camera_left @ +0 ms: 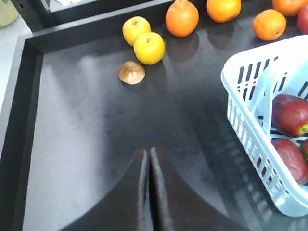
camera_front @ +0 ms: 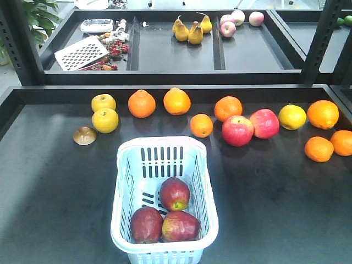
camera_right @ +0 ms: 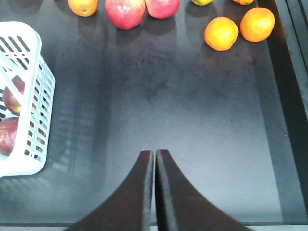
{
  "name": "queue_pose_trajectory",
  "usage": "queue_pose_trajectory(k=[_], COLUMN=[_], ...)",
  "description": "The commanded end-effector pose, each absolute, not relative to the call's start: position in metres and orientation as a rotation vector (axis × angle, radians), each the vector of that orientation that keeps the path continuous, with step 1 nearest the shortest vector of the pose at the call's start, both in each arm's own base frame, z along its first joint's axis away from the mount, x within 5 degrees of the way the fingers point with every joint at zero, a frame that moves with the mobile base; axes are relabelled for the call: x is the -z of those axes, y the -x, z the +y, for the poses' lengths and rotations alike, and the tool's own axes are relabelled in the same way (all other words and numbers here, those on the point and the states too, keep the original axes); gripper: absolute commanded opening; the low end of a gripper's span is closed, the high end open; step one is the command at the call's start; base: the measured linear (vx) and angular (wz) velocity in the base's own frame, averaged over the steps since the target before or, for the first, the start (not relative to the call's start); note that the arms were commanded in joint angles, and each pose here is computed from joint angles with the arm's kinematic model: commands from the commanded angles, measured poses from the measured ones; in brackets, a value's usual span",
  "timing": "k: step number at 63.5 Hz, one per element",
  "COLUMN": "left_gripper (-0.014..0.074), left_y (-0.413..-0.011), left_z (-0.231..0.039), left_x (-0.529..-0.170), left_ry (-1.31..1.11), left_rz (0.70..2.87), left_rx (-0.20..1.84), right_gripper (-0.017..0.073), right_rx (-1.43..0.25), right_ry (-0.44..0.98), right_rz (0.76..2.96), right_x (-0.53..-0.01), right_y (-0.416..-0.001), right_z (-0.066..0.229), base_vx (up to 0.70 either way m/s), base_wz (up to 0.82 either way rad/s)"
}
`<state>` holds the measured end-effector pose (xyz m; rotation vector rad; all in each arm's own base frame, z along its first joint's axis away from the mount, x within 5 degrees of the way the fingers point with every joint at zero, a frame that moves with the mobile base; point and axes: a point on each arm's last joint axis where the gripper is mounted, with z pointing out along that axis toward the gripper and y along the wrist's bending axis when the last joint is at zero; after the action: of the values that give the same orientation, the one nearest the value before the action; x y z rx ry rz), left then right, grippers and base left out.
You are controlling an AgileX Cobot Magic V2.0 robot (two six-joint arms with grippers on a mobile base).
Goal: Pick three apples into basket with both arms
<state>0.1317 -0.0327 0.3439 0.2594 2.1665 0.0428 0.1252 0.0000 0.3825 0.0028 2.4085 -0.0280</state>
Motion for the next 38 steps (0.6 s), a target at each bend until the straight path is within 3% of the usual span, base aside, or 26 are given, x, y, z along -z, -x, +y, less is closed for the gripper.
queue_pose_trajectory(k=[1, 38], left_gripper=[-0.0008, -0.0006], left_y=[-0.129, -0.072], left_z=[-0.033, -0.009], left_x=[-0.354, -0.242], left_ry=[-0.280, -0.079], left_rz=[2.029, 1.644], left_rx=[-0.012, 0.119], right_gripper=[-0.0009, -0.0009], right_rx=[0.042, 0.042], right_ry=[0.007, 0.007], right_rz=[2.332, 2.332], right_x=[-0.393, -0.393], right_y=[-0.127, -0.127], right_z=[-0.001, -0.001], base_vx=[0.00, 0.00], base_wz=[0.00, 0.00])
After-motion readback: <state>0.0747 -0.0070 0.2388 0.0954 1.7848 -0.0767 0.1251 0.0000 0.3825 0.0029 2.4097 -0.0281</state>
